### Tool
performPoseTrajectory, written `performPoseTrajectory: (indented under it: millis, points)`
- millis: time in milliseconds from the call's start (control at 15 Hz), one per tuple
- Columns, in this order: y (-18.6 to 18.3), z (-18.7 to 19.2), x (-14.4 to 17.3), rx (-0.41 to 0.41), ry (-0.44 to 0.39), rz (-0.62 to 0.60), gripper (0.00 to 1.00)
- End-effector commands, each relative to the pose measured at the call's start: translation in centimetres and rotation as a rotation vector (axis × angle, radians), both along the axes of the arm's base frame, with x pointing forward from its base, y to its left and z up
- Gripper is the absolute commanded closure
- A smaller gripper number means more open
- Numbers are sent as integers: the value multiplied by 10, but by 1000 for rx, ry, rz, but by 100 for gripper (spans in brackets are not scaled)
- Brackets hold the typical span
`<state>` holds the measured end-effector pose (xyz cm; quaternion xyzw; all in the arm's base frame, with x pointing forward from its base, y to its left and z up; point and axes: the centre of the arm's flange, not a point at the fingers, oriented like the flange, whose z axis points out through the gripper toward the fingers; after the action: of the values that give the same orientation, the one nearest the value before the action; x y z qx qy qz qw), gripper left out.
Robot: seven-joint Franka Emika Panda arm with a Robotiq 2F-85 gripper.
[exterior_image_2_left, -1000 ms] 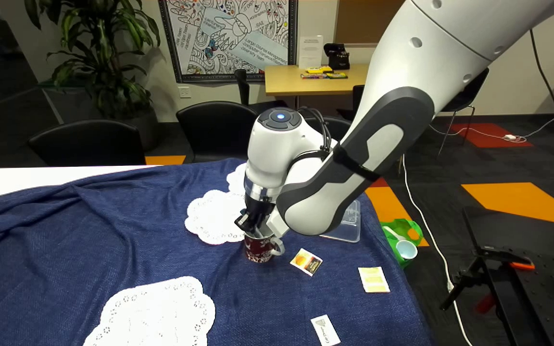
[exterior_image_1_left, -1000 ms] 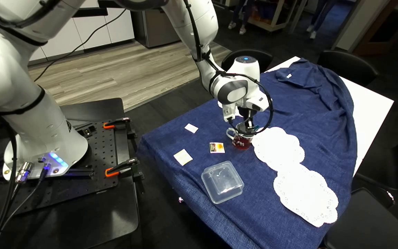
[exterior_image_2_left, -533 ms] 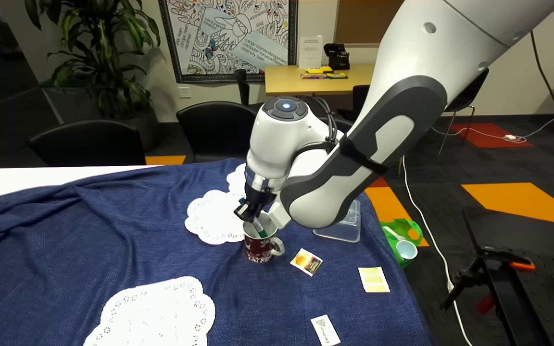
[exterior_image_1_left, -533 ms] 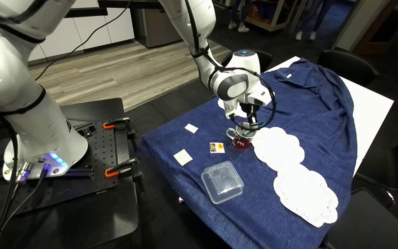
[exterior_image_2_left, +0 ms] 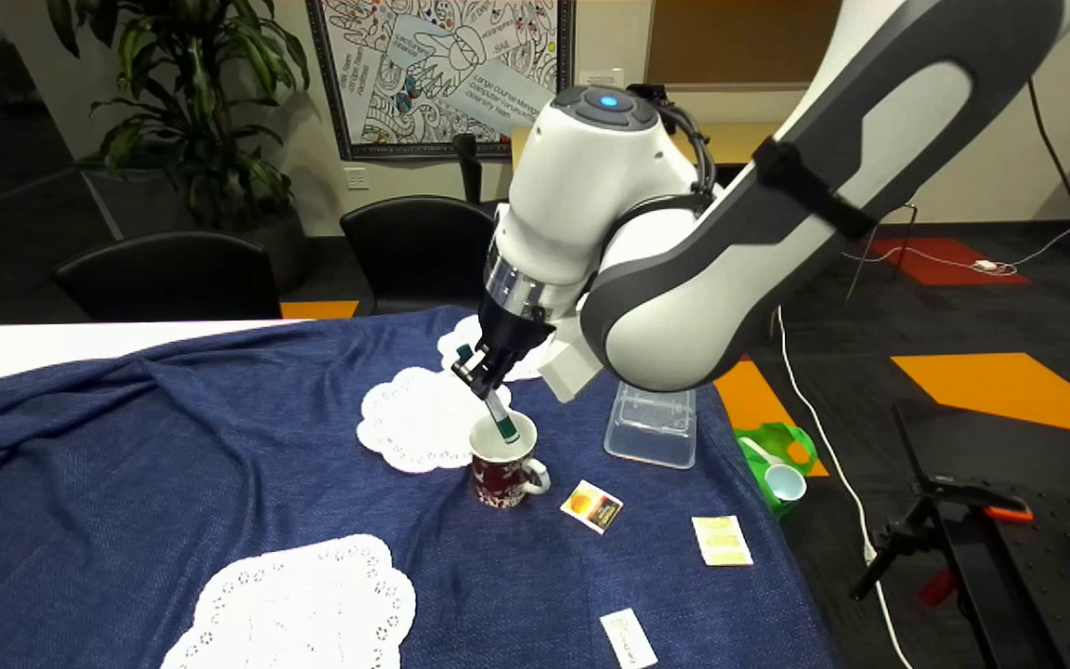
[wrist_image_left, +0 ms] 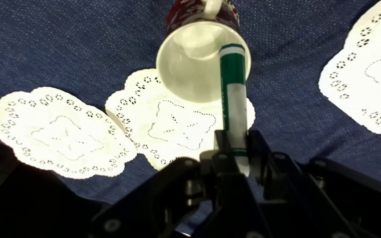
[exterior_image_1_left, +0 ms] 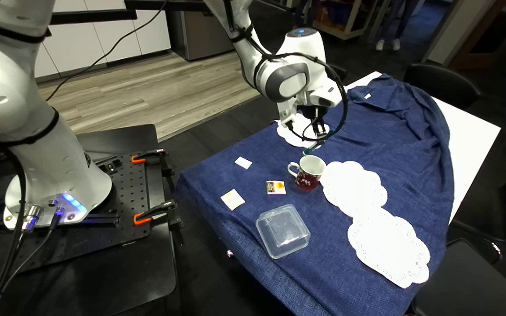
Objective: Put the marker in the mug on the left mug on the table
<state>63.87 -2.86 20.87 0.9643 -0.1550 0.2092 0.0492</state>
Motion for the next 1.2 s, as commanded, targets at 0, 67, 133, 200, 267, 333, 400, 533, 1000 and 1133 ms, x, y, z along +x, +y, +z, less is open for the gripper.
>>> performPoseTrajectory:
  millis: [0, 67, 133, 200, 267, 333, 400, 533, 1000, 1133]
  points:
    - [32, 40, -31, 18, 13, 82, 95]
    - [42, 44, -34, 18, 16, 106, 95]
    - [53, 47, -35, 21, 27, 128, 95]
    - [64, 48, -37, 22, 41, 159, 95]
    - [75, 46, -37, 21, 57, 193, 95]
    - [86, 44, -38, 17, 72, 225, 95]
    - [97, 42, -40, 13, 93, 257, 95]
    - [115, 29, -39, -6, 136, 309, 95]
    - [141, -31, -33, -46, 313, 388, 95]
    - [143, -53, -30, -61, 345, 395, 95]
